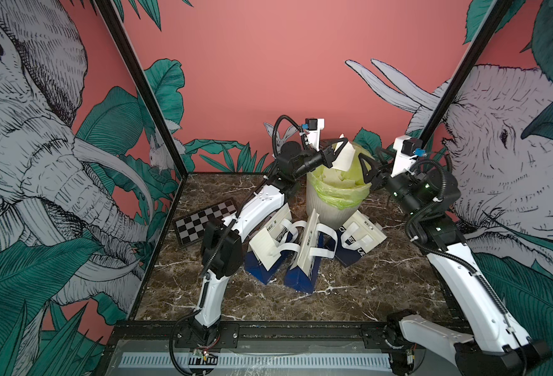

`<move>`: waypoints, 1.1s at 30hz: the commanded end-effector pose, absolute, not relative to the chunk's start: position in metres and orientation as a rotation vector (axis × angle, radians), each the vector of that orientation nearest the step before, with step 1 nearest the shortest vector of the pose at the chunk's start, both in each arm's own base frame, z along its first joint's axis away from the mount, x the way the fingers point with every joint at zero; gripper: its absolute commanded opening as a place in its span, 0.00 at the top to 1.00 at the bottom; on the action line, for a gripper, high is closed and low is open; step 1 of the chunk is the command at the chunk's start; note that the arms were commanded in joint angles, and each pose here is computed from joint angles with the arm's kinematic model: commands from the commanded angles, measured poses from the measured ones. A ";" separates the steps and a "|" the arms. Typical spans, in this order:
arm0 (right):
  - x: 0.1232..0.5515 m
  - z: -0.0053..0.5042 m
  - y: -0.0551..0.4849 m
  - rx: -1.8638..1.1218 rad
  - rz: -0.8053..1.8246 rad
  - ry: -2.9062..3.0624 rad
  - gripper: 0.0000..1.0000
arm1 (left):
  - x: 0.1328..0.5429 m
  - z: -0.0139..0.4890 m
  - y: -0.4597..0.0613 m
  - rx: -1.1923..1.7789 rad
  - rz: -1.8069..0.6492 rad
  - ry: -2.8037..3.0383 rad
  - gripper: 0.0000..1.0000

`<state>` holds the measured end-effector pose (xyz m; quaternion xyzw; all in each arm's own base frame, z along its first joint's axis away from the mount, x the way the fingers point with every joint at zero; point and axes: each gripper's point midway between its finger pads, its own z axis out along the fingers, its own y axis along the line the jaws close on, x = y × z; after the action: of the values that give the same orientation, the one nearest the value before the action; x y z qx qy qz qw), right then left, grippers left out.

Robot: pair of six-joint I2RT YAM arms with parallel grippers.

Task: Shred takeout receipts and throw away
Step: Shred the takeout receipt.

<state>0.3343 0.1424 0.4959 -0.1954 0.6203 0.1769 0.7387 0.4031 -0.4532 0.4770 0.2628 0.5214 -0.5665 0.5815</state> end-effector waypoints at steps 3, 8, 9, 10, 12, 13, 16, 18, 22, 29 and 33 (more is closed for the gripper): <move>0.326 0.480 0.156 -0.702 0.307 1.401 0.47 | 0.332 0.538 -0.434 0.937 -1.196 0.915 1.00; 0.332 0.477 0.160 -0.746 0.377 1.412 0.48 | 0.318 0.542 -0.430 0.996 -1.189 0.871 1.00; 0.333 0.477 0.161 -0.748 0.400 1.413 0.49 | 0.315 0.540 -0.430 1.014 -1.202 0.863 1.00; 0.332 0.478 0.164 -0.764 0.419 1.406 0.50 | 0.311 0.541 -0.430 1.028 -1.211 0.853 1.00; 0.332 0.479 0.168 -0.781 0.441 1.396 0.51 | 0.309 0.539 -0.430 1.043 -1.216 0.853 1.00; 0.333 0.481 0.168 -0.777 0.442 1.392 0.52 | 0.308 0.537 -0.431 1.052 -1.217 0.855 1.00; 0.333 0.483 0.169 -0.784 0.443 1.380 0.55 | 0.307 0.534 -0.432 1.071 -1.221 0.857 1.00; 0.335 0.485 0.169 -0.786 0.441 1.383 0.58 | 0.304 0.534 -0.432 1.087 -1.231 0.847 1.00; 0.339 0.484 0.169 -0.789 0.444 1.397 0.64 | 0.301 0.533 -0.433 1.104 -1.245 0.837 1.00; 0.336 0.486 0.173 -0.811 0.461 1.380 0.69 | 0.302 0.532 -0.435 1.111 -1.250 0.843 1.00; 0.335 0.486 0.174 -0.818 0.471 1.373 0.84 | 0.304 0.533 -0.437 1.108 -1.264 0.852 1.00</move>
<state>0.3410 0.1723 0.4696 -0.3497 0.6344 0.2068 0.6576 0.3160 -0.4441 0.5106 0.4671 0.3944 -0.5438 0.5749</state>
